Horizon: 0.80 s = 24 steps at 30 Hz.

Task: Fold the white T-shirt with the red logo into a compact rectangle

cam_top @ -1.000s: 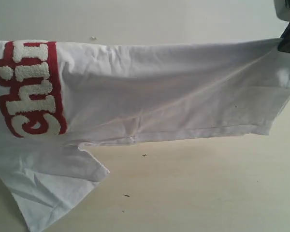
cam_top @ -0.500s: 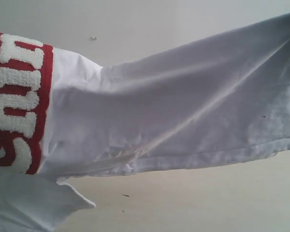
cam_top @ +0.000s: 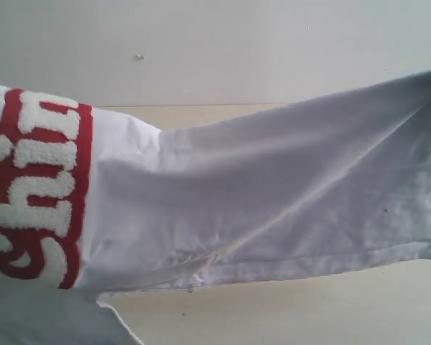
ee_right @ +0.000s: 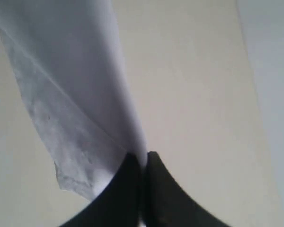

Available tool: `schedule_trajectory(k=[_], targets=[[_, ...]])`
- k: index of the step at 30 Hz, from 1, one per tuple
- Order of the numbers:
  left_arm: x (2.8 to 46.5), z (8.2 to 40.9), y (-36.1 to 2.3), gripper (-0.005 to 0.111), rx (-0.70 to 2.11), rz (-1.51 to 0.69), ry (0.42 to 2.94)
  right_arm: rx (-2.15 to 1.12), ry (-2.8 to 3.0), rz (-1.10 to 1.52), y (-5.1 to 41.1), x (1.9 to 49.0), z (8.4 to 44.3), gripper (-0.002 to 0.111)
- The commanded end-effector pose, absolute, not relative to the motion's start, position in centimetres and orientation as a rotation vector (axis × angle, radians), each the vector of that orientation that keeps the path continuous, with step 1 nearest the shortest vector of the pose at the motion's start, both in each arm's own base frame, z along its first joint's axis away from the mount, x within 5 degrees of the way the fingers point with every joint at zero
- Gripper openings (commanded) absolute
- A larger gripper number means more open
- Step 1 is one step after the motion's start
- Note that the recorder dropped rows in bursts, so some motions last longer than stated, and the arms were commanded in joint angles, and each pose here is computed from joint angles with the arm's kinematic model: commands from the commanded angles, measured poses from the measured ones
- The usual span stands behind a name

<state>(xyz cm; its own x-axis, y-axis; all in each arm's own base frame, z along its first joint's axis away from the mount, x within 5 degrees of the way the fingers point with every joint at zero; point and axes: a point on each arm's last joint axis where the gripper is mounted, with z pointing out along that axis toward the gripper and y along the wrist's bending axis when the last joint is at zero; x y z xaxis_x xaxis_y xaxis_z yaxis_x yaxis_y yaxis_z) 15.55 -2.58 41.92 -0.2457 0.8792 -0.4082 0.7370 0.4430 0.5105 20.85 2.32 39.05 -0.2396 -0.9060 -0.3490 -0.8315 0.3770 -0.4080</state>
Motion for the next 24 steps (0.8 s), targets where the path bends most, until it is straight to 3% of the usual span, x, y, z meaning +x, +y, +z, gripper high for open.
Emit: schedule_trajectory(k=[1,9,14,19,24], targets=[[20.1,37.6,-2.4,0.0,1.618,0.32,2.126,-1.554,2.225,-0.195,1.8,23.7,36.4,0.0],[28.1,30.7,-2.6,0.0,1.727,0.302,2.243,-1.622,2.332,-0.162,1.6,30.1,29.9,0.0],[30.1,28.2,-2.1,0.0,1.82,0.367,2.266,-1.627,2.328,-0.213,1.4,31.6,28.4,0.0],[28.5,29.2,-1.9,0.0,1.815,0.331,2.347,-1.613,2.324,-0.186,1.5,30.5,29.7,0.0],[25.3,32.4,-1.6,0.0,1.781,0.34,2.336,-1.637,2.304,-0.098,2.0,27.2,32.6,0.0]])
